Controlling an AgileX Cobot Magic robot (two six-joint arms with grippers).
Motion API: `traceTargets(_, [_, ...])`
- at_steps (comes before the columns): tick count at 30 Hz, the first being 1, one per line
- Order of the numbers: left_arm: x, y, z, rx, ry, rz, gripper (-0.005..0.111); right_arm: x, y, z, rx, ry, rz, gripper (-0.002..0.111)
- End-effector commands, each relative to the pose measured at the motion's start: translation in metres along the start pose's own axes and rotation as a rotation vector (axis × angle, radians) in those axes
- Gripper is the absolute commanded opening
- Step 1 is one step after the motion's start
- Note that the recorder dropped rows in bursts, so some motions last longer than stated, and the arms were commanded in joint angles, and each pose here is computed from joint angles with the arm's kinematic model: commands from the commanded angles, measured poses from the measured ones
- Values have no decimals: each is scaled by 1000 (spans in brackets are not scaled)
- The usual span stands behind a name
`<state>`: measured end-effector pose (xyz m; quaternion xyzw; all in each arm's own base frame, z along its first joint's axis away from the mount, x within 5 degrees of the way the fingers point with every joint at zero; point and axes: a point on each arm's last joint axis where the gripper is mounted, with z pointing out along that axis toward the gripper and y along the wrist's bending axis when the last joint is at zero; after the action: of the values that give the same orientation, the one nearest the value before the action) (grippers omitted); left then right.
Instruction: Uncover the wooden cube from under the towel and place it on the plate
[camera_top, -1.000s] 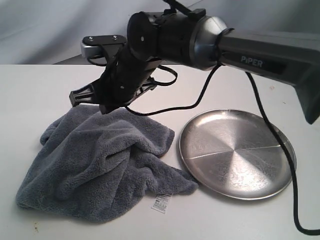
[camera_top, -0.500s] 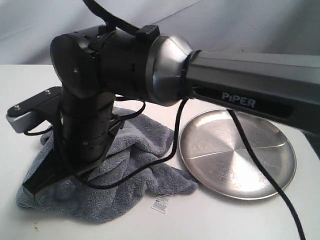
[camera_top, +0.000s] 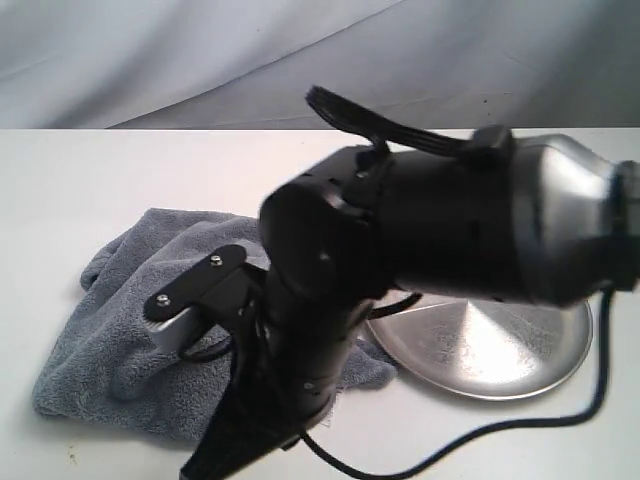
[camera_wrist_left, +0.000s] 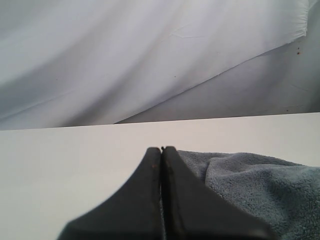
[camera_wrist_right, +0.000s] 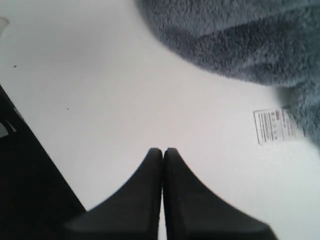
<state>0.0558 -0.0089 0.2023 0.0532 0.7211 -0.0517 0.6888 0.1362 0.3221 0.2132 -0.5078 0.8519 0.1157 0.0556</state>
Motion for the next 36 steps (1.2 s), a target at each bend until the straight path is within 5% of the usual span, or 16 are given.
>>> traceTargets(1, [1, 0, 0, 5, -2, -4, 0, 26, -8, -4, 63, -38, 40, 0])
traceTargets(8, [1, 0, 0, 5, -2, -4, 0, 51, -22, -4, 147, -72, 124, 0])
traceTargets(16, [1, 0, 0, 5, -2, -4, 0, 62, -72, 0, 150, -152, 350, 0])
traceTargets(27, [1, 0, 0, 5, -2, -4, 0, 56, -119, -12, 179, -344, 499, 0])
traceTargets(36, [1, 0, 0, 5, -2, -4, 0, 36, -127, -15, 177, -440, 505, 0])
